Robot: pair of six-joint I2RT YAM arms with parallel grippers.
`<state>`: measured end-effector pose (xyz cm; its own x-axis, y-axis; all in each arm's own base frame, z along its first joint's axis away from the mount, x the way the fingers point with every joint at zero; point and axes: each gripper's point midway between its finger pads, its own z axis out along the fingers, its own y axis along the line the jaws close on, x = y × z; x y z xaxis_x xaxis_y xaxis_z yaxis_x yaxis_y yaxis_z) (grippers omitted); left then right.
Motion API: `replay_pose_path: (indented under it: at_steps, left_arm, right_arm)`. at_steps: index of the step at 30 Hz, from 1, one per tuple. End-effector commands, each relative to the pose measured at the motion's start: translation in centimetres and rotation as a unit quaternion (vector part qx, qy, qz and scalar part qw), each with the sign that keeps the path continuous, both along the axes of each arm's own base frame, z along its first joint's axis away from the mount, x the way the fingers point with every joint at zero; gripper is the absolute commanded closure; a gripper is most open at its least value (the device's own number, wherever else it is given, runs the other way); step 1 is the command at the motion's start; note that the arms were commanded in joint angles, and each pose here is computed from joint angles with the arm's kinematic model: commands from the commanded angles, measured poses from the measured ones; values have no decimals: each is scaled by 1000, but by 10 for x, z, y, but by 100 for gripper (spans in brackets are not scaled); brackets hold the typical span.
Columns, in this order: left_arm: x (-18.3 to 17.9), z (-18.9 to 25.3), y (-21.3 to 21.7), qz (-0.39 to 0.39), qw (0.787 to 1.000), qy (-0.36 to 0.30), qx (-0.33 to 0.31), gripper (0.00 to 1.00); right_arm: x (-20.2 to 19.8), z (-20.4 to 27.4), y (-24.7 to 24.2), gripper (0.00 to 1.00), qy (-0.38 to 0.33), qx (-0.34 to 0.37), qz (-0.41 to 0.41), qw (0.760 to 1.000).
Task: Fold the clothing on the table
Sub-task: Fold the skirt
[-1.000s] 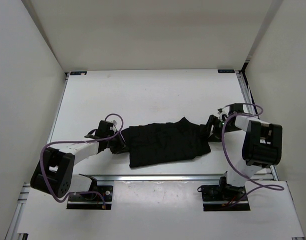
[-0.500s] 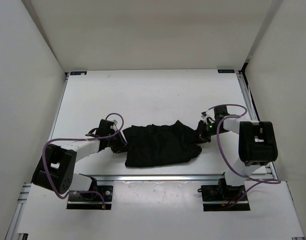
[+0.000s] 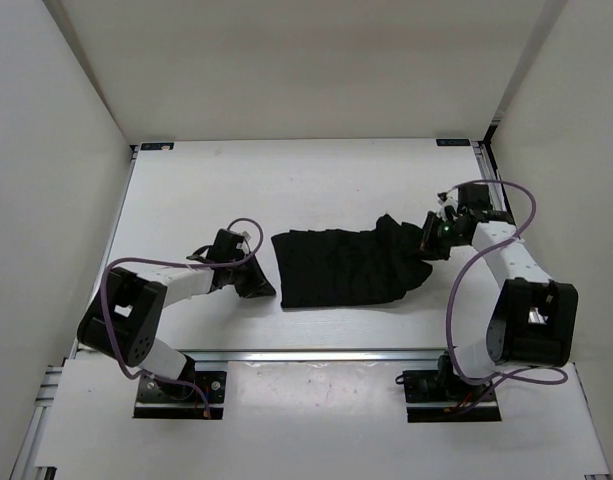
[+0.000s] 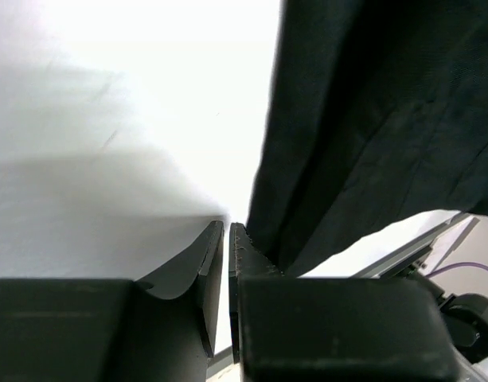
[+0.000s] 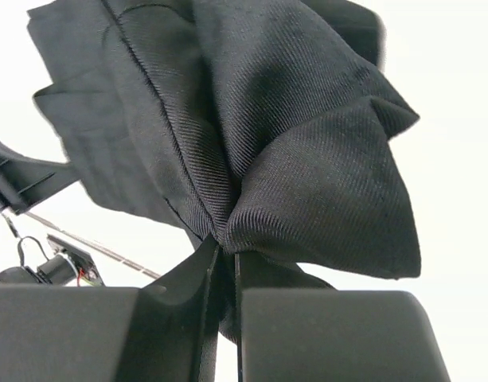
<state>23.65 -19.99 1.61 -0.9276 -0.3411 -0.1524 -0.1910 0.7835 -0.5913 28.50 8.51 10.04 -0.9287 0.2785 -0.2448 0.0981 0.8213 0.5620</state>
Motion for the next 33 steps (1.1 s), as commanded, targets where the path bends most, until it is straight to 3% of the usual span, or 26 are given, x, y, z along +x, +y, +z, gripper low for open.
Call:
replay_pose_path:
  at_steps: [1,4,8,10,12,16,19,22,28,31,33]
  left_arm:
    - [17,15,-15,-4,1000,-25,-15,81]
    - [22,17,-22,-11,999,-30,-21,81]
    - [31,29,-25,-14,999,-40,-29,81]
    - [46,54,-27,-16,997,-59,-55,81]
    - [80,107,-37,-28,989,-116,-83,81]
    - [112,173,-48,-64,977,-193,-68,85]
    - [115,196,-79,-88,963,-203,-152,93]
    - [98,174,-110,-115,960,-172,-186,100]
    - [83,138,-161,-148,953,-129,-230,100]
    - [90,116,-172,-149,961,-115,-201,100]
    - [96,95,-170,-142,972,-111,-150,100]
  right_arm:
    - [8,46,29,100,-51,11,27,998]
    - [10,63,54,100,-72,20,57,996]
    - [11,58,53,99,-68,12,56,996]
    - [9,48,44,100,-55,18,41,997]
    - [9,41,37,100,-54,17,33,998]
    - [8,30,27,99,-44,10,28,999]
    - [9,26,24,100,-38,10,25,999]
    - [13,24,22,100,-42,11,22,999]
    - [21,22,17,100,-39,5,19,999]
    - [23,24,18,100,-40,7,20,999]
    - [23,21,17,100,-32,5,20,999]
